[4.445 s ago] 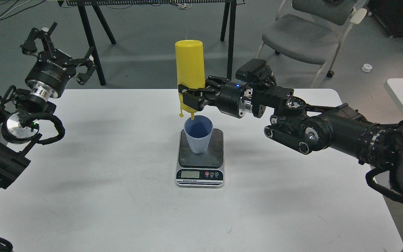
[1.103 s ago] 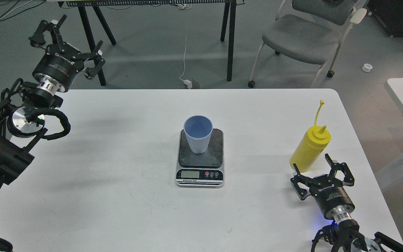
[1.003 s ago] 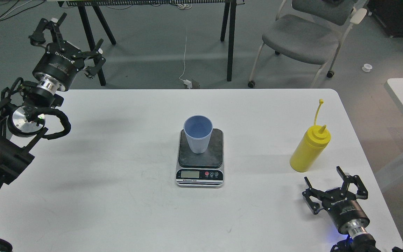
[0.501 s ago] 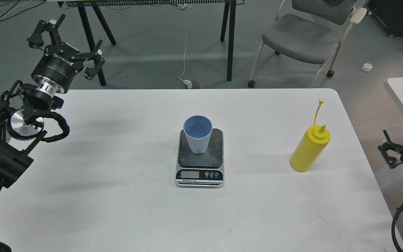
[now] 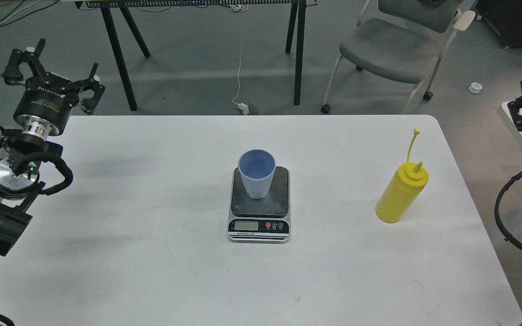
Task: Pour seasoning into cup on scale with both arms
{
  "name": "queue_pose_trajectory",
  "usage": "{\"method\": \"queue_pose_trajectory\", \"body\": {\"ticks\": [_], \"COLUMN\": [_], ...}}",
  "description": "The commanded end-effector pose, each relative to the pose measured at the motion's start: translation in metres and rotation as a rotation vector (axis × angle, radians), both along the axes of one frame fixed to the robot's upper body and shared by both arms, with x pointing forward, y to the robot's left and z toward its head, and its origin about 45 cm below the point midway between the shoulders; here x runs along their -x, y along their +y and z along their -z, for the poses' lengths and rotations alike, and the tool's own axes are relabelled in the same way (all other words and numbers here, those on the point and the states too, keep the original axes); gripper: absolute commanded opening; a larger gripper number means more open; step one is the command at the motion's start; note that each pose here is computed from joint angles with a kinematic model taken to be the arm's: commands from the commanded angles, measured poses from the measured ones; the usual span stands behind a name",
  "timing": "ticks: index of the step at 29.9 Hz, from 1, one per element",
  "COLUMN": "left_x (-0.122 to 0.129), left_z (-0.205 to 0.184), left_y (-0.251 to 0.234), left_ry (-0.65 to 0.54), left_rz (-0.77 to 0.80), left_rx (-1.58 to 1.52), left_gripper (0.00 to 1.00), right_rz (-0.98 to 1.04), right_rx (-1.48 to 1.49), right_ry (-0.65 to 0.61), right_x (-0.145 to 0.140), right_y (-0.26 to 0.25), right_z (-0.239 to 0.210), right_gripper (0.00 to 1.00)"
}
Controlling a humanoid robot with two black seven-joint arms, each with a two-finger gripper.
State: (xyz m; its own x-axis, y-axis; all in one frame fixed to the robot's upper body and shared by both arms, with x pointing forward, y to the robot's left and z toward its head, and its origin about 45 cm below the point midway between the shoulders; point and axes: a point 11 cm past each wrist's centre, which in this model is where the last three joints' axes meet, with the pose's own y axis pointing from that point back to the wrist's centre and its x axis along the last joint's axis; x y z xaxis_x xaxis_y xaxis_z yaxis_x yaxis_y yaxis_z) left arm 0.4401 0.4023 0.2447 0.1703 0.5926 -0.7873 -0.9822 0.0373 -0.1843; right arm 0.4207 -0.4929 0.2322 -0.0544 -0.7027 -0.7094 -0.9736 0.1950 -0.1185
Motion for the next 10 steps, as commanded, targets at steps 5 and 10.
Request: {"method": "queue_pose_trajectory", "body": {"ticks": [5,10], "left_x": [0.0002,-0.0025], "left_z": [-0.0015,-0.0052], "left_y": [-0.001,-0.0051], "left_ry": [-0.011,-0.021], "left_rz": [-0.005,0.003], "left_rx": [0.015,0.017], "left_gripper": [0.99,0.99], "right_rz": [0.011,0.002], "right_rx": [-0.008,0.012], "right_ry": [0.004,-0.002], "right_x": [-0.0155,-0.0183], "right_y": [0.011,0.0101], "right_z": [0.0009,-0.0068], "right_gripper": [1.0,1.0]}}
